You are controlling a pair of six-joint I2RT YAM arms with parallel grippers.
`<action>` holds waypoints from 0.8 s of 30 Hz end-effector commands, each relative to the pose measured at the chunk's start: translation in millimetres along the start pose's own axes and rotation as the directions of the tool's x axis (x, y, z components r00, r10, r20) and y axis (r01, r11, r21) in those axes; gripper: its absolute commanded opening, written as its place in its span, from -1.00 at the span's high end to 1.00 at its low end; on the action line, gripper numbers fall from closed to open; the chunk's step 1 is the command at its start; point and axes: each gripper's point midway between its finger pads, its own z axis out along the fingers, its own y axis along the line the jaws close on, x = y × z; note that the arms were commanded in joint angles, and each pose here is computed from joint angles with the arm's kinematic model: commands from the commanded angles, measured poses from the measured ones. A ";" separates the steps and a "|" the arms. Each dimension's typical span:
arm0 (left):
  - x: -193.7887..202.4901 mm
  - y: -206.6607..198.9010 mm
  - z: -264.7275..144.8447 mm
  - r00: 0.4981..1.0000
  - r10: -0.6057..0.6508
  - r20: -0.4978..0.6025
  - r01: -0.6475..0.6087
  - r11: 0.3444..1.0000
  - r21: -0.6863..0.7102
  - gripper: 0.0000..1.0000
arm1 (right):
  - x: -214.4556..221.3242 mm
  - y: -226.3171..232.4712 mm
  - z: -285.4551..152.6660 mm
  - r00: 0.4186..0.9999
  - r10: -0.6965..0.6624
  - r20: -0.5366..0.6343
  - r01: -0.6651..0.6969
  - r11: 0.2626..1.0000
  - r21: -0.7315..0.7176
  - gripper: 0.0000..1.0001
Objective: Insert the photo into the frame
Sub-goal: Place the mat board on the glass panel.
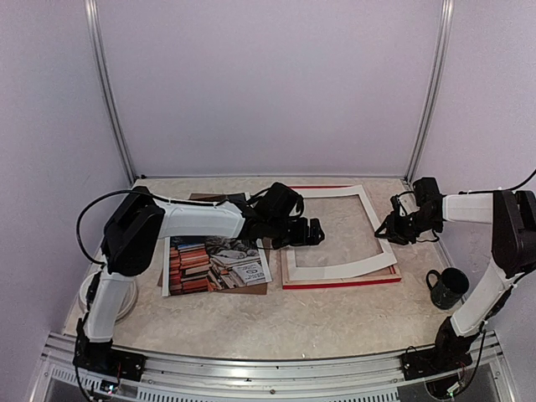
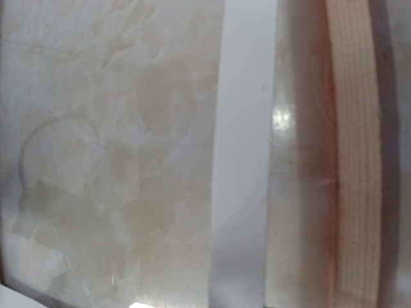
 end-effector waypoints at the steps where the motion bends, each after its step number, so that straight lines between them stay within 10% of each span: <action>1: 19.1 11.6 10.4 0.999 0.003 -0.049 -0.006 0.998 -0.064 -0.98 | 5.2 0.0 3.6 1.000 -0.009 -0.023 0.009 1.000 0.010 0.32; 24: 31.4 60.9 8.4 0.995 -0.066 -0.070 0.052 0.981 -0.186 -0.98 | 3.9 -15.4 -0.5 1.000 -0.009 -0.023 0.012 0.990 0.138 0.19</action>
